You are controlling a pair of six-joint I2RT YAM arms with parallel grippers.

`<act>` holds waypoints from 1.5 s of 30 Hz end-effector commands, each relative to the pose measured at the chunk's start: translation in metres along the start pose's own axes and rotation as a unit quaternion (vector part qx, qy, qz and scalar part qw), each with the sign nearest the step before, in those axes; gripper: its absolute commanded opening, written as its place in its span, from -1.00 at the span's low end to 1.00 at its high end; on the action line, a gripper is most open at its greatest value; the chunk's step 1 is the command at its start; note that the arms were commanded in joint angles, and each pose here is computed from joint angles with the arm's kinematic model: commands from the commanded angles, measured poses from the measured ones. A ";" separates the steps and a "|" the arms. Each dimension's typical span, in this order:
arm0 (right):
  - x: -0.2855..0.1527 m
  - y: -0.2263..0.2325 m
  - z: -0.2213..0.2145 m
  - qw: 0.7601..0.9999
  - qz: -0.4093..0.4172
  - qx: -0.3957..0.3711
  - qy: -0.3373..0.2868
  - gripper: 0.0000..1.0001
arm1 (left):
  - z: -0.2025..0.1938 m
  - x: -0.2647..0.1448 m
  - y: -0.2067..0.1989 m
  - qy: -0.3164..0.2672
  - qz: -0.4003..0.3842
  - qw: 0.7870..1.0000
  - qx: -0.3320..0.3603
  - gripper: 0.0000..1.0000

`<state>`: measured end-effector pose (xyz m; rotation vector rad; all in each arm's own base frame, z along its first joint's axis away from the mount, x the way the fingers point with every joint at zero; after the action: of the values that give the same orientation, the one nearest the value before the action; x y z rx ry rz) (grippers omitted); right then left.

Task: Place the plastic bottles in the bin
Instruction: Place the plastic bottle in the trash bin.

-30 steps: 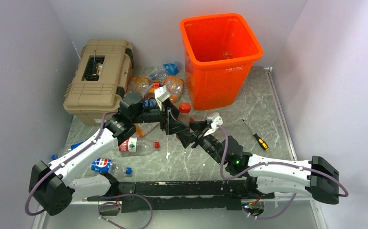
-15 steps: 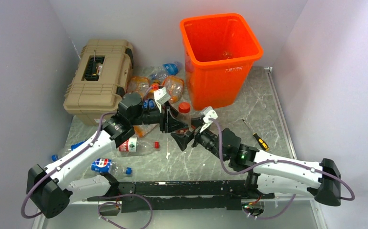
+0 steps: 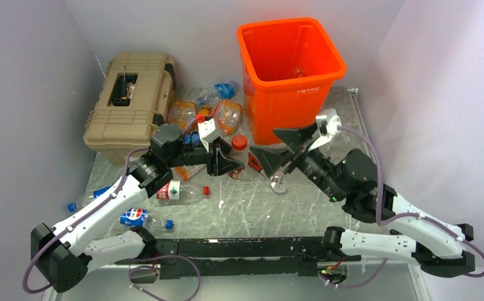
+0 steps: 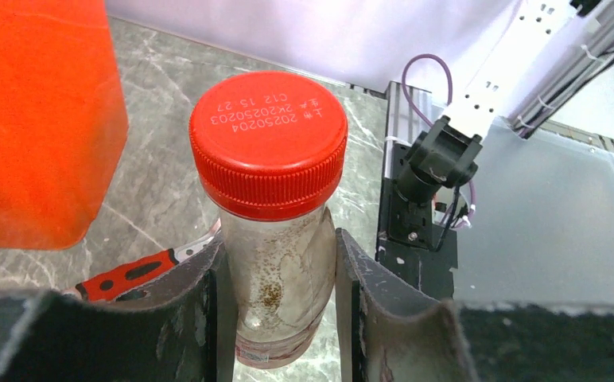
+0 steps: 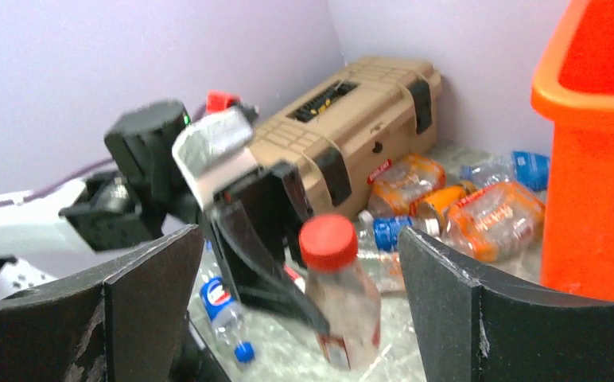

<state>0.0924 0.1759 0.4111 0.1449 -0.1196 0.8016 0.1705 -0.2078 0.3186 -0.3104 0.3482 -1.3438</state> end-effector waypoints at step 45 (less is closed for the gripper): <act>0.067 0.010 -0.043 0.988 -0.028 -0.004 0.153 -1.00 | 0.006 -0.002 -0.026 -0.012 -0.047 0.997 0.064 -0.14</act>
<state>0.1303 0.2438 0.3718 0.0086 0.1960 0.8037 0.1547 -0.2115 0.3172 -0.2388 0.3060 -1.4138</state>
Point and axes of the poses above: each gripper's point midway between its finger pads, its own x axis out along the fingers, its own y axis along the line the jaws close on, z = x × y, the point moved 10 cm from there along -x, back along the fingers, and after that the axes turned 13 degrees about -x, right-handed, at the moved point
